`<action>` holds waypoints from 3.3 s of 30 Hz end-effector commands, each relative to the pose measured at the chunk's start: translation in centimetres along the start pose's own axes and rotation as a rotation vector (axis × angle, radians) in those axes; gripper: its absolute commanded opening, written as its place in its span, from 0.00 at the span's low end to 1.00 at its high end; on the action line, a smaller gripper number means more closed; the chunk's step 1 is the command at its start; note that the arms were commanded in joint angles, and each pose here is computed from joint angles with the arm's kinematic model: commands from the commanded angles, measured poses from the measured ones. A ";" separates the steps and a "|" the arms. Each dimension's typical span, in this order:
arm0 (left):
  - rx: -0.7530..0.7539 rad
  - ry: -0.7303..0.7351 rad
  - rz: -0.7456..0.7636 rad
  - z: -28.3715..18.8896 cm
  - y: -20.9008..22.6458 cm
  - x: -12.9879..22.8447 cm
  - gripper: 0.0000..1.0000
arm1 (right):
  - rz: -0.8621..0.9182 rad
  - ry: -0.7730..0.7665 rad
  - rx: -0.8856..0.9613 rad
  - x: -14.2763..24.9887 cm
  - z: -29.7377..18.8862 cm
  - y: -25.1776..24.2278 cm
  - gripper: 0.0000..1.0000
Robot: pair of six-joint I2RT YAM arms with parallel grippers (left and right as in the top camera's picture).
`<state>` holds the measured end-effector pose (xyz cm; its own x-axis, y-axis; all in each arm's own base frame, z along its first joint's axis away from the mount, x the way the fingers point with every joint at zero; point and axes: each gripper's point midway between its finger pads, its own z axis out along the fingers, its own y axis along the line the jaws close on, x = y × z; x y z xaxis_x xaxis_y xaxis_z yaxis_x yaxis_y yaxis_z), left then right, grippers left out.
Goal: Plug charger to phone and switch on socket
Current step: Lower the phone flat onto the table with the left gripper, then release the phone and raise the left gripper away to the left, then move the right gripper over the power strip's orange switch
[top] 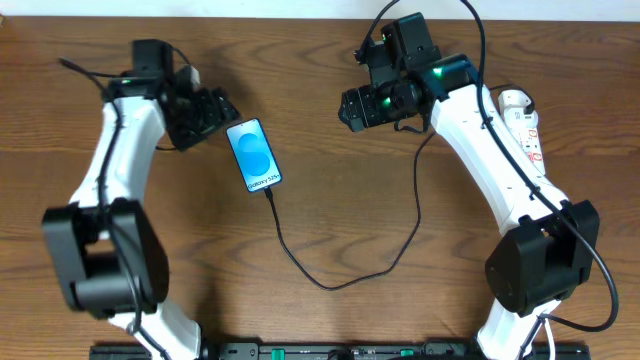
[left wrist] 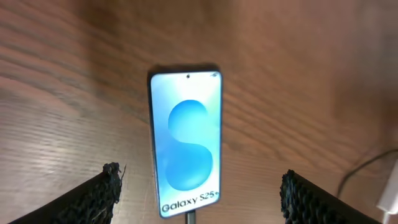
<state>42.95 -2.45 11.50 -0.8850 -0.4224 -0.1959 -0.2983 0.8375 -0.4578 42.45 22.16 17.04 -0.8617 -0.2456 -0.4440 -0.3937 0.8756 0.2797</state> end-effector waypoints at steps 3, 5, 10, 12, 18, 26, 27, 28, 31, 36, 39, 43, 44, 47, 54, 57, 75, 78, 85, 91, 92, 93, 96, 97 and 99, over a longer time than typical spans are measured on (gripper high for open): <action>0.212 -0.083 0.013 -6.3 -1.7 -1.3 0.84 | -0.025 -0.019 0.001 -0.5 -0.6 0.5 0.89; 0.301 -0.090 -0.006 -7.9 -2.0 -1.5 0.84 | -0.025 -0.019 0.001 -0.5 -0.6 0.5 0.89; 0.321 -0.090 -0.081 -9.1 0.0 -1.8 0.93 | -0.025 -0.018 -0.002 -0.5 -0.6 0.6 0.89; 0.301 -0.089 -0.087 -9.0 0.4 -1.8 0.98 | -0.025 -0.018 -0.002 -0.5 -0.6 0.6 0.88; 0.095 -0.147 -0.105 -8.4 3.9 -2.6 0.98 | -0.020 -0.018 -0.002 -0.5 -0.6 0.6 0.87; -0.076 -0.194 -0.120 -8.5 6.9 -3.3 0.98 | -0.021 -0.018 0.000 -0.5 -0.6 0.5 0.85; -0.076 -0.194 -0.120 -8.5 6.9 -3.3 0.98 | -0.020 -0.028 0.004 -0.7 -0.6 0.3 0.88; -0.076 -0.194 -0.120 -8.5 6.9 -3.3 0.98 | -0.017 -0.032 0.005 -0.8 -0.7 0.1 0.89; -0.076 -0.194 -0.120 -8.5 6.9 -3.3 0.98 | 0.000 -0.036 0.013 -1.0 -0.9 -0.7 0.89; -0.076 -0.194 -0.120 -8.5 6.9 -3.3 0.98 | 0.036 -0.037 0.033 -1.0 -1.3 -2.6 0.88; -0.076 -0.194 -0.120 -8.5 6.9 -3.3 0.98 | 0.063 -0.038 0.046 -1.0 -1.7 -4.0 0.88; -0.076 -0.194 -0.120 -8.5 6.9 -3.3 0.98 | 0.080 -0.041 0.055 -1.0 -2.0 -4.9 0.88; -0.076 -0.194 -0.120 -8.5 6.9 -3.3 0.98 | 0.082 -0.041 0.056 -1.0 -2.0 -4.9 0.88; -0.076 -0.194 -0.120 -8.5 6.9 -3.3 0.98 | 0.080 -0.033 0.057 -0.8 -2.0 -5.0 0.88; -0.076 -0.194 -0.120 -8.5 6.9 -3.3 0.98 | 0.118 -0.032 0.152 -0.5 -2.6 -8.0 0.87; -0.076 -0.194 -0.120 -8.5 6.9 -3.3 0.98 | 0.163 -0.048 0.176 -0.6 -3.7 -10.3 0.87; -0.076 -0.194 -0.120 -8.5 6.9 -3.3 0.98 | 0.320 -0.109 0.267 0.9 -9.6 -18.1 0.93; -0.076 -0.194 -0.120 -8.5 6.9 -3.3 0.98 | 0.333 -0.107 0.303 1.2 -9.9 -19.1 0.93; -0.076 -0.194 -0.120 -8.5 6.9 -3.3 0.98 | 0.393 -0.121 0.340 2.0 -11.3 -22.0 0.99; -0.076 -0.194 -0.120 -8.5 6.9 -3.3 0.98 | 0.504 -0.135 0.425 3.9 -13.1 -26.5 0.91; -0.076 -0.194 -0.120 -8.5 6.9 -3.3 0.98 | 0.539 -0.141 0.433 4.3 -13.5 -27.3 0.80; -0.076 -0.194 -0.120 -8.5 6.9 -3.3 0.98 | 0.554 -0.144 0.436 4.5 -13.7 -27.7 0.72; -0.076 -0.194 -0.120 -8.5 6.9 -3.3 0.98 | 0.577 -0.149 0.446 5.0 -14.2 -28.7 0.45; -0.076 -0.194 -0.120 -8.5 6.9 -3.3 0.98 | 0.582 -0.150 0.448 5.2 -14.3 -28.9 0.41; -0.076 -0.194 -0.120 -8.5 6.9 -3.3 0.98 | 0.608 -0.155 0.451 5.4 -14.5 -29.3 0.42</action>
<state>40.94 7.44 16.17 -0.7567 -0.5831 -0.2958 -0.4344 0.7864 -0.4391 44.74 -10.20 18.20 -0.8351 0.3354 -0.4360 0.3030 0.9420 0.1444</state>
